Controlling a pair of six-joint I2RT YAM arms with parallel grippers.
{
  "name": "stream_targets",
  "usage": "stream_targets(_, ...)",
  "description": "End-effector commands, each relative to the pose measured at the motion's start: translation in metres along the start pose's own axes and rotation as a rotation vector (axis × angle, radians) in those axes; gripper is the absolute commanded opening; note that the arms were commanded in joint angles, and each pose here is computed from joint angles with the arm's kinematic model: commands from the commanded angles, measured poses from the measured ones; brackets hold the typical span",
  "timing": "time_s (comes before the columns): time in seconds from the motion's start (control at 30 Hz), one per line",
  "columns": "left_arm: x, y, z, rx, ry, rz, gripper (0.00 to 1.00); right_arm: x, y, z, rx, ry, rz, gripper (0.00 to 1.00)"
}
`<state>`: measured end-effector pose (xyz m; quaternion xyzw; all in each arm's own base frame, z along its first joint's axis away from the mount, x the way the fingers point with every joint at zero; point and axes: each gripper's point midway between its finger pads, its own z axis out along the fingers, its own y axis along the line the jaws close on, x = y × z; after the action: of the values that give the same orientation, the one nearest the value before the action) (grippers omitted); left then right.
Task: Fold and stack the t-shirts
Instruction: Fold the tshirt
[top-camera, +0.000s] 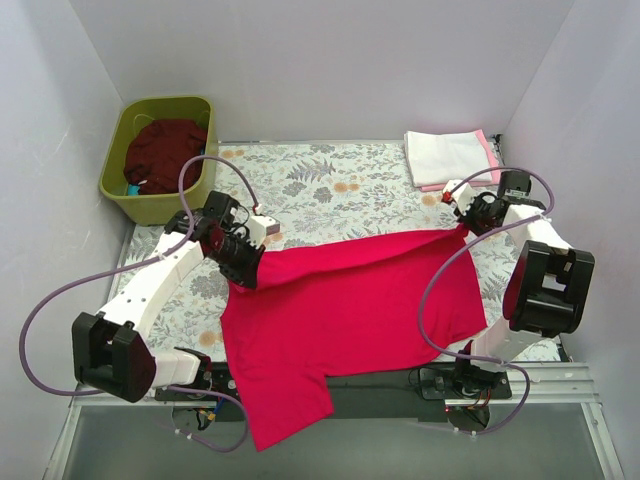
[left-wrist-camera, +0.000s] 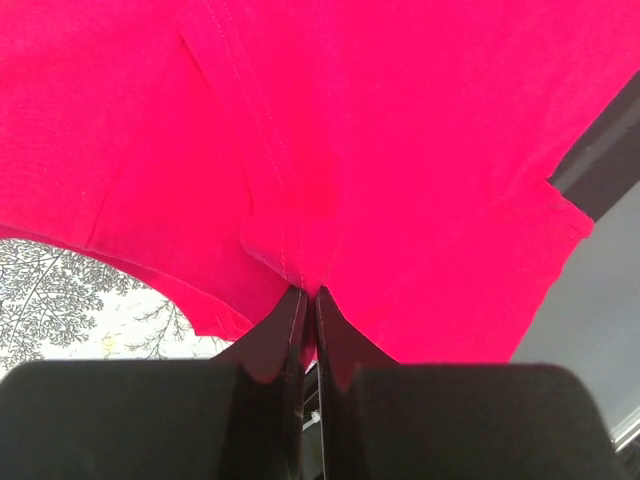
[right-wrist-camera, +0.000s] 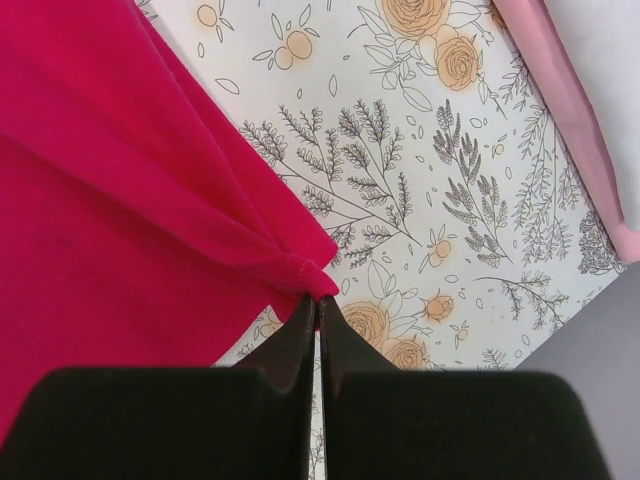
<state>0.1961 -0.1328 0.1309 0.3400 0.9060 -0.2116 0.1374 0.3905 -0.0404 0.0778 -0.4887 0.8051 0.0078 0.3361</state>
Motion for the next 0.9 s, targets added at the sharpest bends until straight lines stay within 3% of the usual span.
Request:
stream_targets(0.0,0.003,-0.015,-0.011,0.052,0.013,0.017,0.0,-0.01,-0.014,-0.019,0.046,-0.008,-0.085,0.01)
stream_targets(0.27,0.033,-0.01,0.011,0.065,0.091,0.017,0.0,0.017,0.015,-0.01,-0.016,0.054,-0.111,0.01)
stream_targets(0.63,0.045,-0.02,0.016,0.121,0.144,0.051,0.0,0.029,0.015,-0.014,-0.018,0.094,-0.153,0.01)
stream_targets(0.67,0.045,-0.021,0.016,0.137,0.149,0.06,0.01,0.03,0.015,-0.014,-0.015,0.096,-0.154,0.04)
stream_targets(0.73,0.044,-0.031,0.011,0.187,0.156,0.066,0.17,0.033,0.013,-0.015,-0.013,0.116,-0.15,0.2)
stream_targets(0.77,0.043,-0.032,0.008,0.194,0.15,0.078,0.34,0.034,0.011,-0.017,-0.007,0.123,-0.144,0.42)
stream_targets(0.8,0.041,-0.034,0.004,0.194,0.146,0.081,0.39,0.037,0.008,-0.02,-0.001,0.132,-0.135,0.53)
stream_targets(0.87,0.03,-0.031,-0.003,0.16,0.113,0.089,0.47,0.035,0.001,-0.029,0.0,0.131,-0.124,0.59)
